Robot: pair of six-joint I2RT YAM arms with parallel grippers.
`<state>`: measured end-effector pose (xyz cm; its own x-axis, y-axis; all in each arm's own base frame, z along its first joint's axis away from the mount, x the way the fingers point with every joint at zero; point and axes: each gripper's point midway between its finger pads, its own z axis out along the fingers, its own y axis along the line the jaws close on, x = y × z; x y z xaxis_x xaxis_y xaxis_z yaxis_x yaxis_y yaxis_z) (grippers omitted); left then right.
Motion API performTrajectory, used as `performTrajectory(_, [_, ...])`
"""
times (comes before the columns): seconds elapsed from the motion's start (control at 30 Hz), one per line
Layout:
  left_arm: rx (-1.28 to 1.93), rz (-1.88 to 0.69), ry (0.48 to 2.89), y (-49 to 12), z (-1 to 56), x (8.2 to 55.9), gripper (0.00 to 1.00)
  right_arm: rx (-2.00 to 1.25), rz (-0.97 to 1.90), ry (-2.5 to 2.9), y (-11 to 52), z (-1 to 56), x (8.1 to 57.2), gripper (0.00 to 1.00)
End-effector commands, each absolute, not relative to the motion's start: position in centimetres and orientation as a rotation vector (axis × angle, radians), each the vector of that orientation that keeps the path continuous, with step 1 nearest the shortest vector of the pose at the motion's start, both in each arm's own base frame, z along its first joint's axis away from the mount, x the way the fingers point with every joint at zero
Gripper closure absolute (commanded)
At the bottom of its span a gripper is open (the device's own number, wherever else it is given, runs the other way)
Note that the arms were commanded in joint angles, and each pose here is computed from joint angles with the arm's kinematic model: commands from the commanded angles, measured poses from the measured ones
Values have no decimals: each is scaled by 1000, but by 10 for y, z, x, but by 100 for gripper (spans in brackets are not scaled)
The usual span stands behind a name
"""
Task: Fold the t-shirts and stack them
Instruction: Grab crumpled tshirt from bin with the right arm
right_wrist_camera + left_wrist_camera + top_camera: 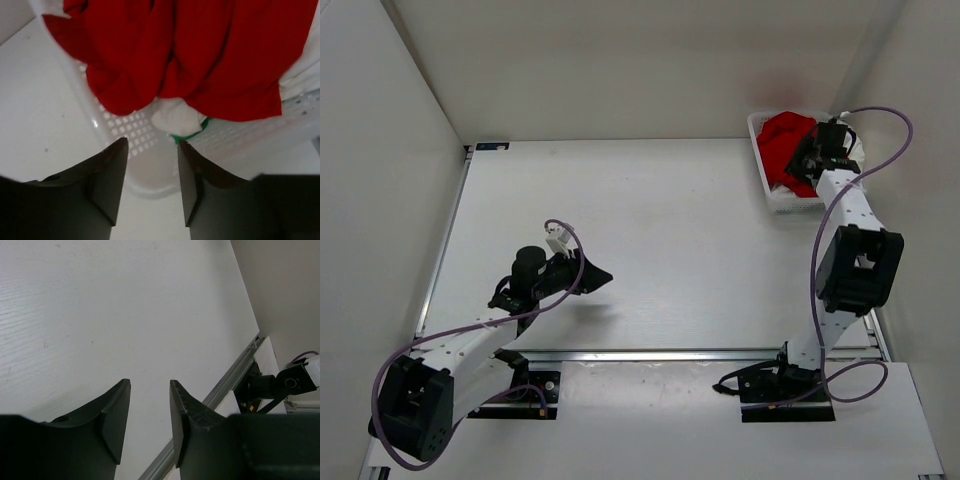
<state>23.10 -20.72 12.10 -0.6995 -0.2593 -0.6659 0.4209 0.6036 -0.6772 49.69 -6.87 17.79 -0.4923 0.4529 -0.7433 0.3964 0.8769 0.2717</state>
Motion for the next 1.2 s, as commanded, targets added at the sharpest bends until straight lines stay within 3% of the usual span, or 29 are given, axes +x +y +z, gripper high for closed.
performTrajectory(0.0, [174, -1149, 2008, -213, 131, 228, 50, 571, 63, 2140, -76, 182, 526, 55])
performTrajectory(0.3, [162, -1141, 2043, -211, 117, 221, 48, 602, 28, 2175, -100, 161, 588, 49])
performTrajectory(0.77, [120, -1122, 2020, -203, 122, 228, 49, 705, -103, 2236, -125, 127, 609, 57])
performTrajectory(0.87, [101, -1114, 2019, -200, 118, 227, 48, 717, -100, 2276, -128, 116, 607, 75])
performTrajectory(0.93, [98, -1107, 2010, -199, 122, 229, 49, 698, -93, 2275, -123, 125, 608, 99])
performTrajectory(1.0, [90, -1102, 1999, -198, 126, 232, 50, 690, -73, 2238, -120, 143, 612, 100])
performTrajectory(1.17, [87, -1111, 1985, -199, 138, 237, 49, 603, 41, 2028, -103, 261, 609, 100])
